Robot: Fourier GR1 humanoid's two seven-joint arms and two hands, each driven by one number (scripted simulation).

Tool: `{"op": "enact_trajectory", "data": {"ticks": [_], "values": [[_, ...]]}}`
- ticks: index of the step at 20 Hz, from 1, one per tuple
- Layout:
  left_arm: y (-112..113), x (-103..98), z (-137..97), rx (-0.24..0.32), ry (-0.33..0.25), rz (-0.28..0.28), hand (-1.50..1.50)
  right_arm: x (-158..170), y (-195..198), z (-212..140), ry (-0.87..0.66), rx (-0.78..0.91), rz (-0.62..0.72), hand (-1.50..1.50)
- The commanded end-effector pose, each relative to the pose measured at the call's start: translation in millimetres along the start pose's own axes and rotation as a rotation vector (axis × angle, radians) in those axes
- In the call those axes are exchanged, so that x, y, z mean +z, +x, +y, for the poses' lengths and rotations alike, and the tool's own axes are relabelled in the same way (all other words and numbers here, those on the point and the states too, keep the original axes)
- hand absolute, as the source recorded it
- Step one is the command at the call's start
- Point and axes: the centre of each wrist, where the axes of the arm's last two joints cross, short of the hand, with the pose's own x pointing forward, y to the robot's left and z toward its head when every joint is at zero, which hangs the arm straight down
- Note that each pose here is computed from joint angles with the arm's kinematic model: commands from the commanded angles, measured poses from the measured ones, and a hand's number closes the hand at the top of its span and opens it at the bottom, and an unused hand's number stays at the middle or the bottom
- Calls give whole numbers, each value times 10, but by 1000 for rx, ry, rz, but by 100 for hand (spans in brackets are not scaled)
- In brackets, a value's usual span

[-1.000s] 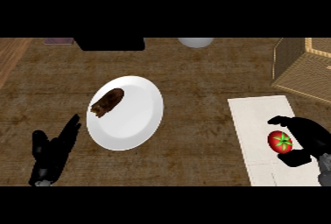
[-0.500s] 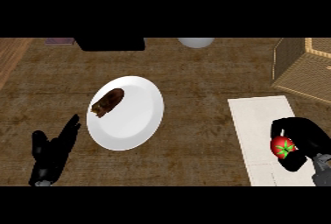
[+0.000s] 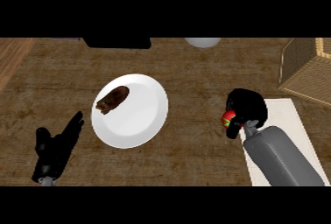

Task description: Pick the tomato from the placemat and place it in the basket

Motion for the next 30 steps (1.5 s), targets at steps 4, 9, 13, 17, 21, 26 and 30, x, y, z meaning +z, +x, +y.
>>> {"op": "enact_trajectory", "data": {"ticks": [4, 9, 13, 17, 21, 26, 30], "values": [[-293, 99, 116, 5, 11, 139, 0, 52, 658, -422, -229, -368, 19, 150], [-397, 121, 113, -3, 38, 155, 0, 340, 691, -1165, -530, -792, -89, 150], [-331, 87, 3, 22, 42, 170, 0, 491, 622, -1570, -661, -826, -70, 150], [-401, 129, 30, 10, 39, 152, 0, 485, 379, -2093, -725, -811, 34, 150], [-443, 141, 41, 13, 46, 159, 0, 646, 250, -2494, -785, -837, 100, 150], [-266, 59, 107, 13, 32, 172, 0, 493, -124, -2915, -793, -850, 161, 150], [-260, 128, 19, 9, 30, 164, 0, 339, -320, -3022, -790, -839, 206, 150]]}}
